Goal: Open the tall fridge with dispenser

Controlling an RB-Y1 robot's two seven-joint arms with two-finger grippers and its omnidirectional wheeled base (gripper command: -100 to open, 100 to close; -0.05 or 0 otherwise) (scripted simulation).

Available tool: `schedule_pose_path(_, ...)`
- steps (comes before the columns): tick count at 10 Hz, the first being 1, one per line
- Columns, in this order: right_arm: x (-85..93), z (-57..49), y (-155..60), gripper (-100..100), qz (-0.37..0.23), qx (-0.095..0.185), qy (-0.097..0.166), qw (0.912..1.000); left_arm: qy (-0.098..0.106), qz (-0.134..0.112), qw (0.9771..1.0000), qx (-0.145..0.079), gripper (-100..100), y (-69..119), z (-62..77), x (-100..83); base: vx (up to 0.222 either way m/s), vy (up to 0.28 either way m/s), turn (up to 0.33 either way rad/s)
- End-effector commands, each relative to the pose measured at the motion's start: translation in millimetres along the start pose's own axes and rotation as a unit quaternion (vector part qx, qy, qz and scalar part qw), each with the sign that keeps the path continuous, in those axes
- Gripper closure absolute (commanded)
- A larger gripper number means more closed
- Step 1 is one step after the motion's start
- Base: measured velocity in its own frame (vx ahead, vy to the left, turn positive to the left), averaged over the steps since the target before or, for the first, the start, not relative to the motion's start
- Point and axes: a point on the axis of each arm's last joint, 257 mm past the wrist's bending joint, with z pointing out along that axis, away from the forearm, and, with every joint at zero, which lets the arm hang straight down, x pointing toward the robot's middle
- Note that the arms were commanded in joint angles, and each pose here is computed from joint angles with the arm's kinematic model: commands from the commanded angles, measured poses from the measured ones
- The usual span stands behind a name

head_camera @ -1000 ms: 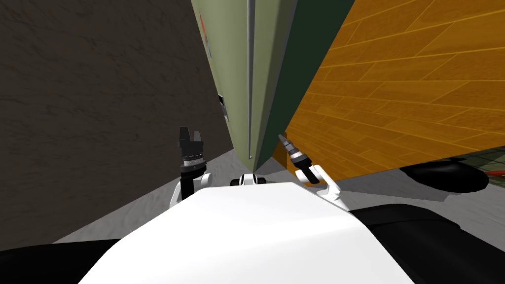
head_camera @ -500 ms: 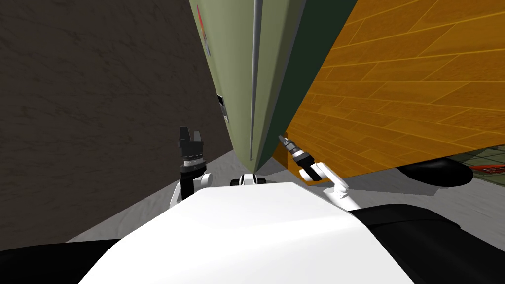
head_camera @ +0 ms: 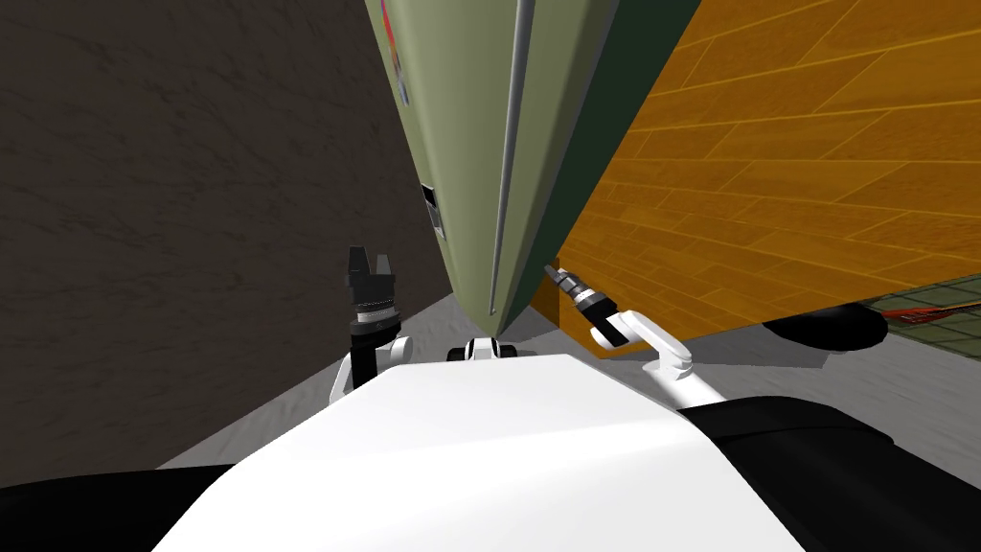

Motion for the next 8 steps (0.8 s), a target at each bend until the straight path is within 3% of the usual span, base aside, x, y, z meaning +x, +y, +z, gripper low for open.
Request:
schedule_pose_path(1, -3.7, 2.1, -8.3, -100, -0.029, 0.01, 0.013, 0.9994, 0.0, 0.0, 1.0, 0.0, 0, 0.0, 0.0, 0.0, 0.019, 0.04, 0.004)
schedule_pose_path(2, -10.1, 2.4, -25.7, -100, -0.05, 0.035, 0.014, 0.998, 0.0, 0.0, 1.0, 0.0, 0, 0.0, 0.0, 0.0, 0.038, 0.079, -0.09)
schedule_pose_path(4, -12.2, 3.7, -26.0, -100, -0.07, 0.032, 0.024, 0.9967, 0.0, 0.0, 1.0, 0.0, 0, 0.0, 0.0, 0.0, 0.03, 0.061, -0.039)
schedule_pose_path(5, -21.2, 4.1, -41.9, -100, -0.091, 0.054, 0.022, 0.9941, 0.0, 0.0, 1.0, 0.0, 0, 0.0, 0.1, 0.0, 0.029, 0.063, -0.093)
schedule_pose_path(7, -24.2, 5.8, -42.1, -100, -0.111, 0.052, 0.031, 0.992, 0.0, 0.0, 1.0, 0.0, 0, 0.0, 0.0, 0.0, 0.024, 0.065, -0.035)
schedule_pose_path(8, -36.0, 6.2, -57.0, -100, -0.131, 0.075, 0.026, 0.9883, 0.0, 0.0, 1.0, 0.0, 0, 0.0, 0.1, 0.0, 0.029, 0.083, -0.095)
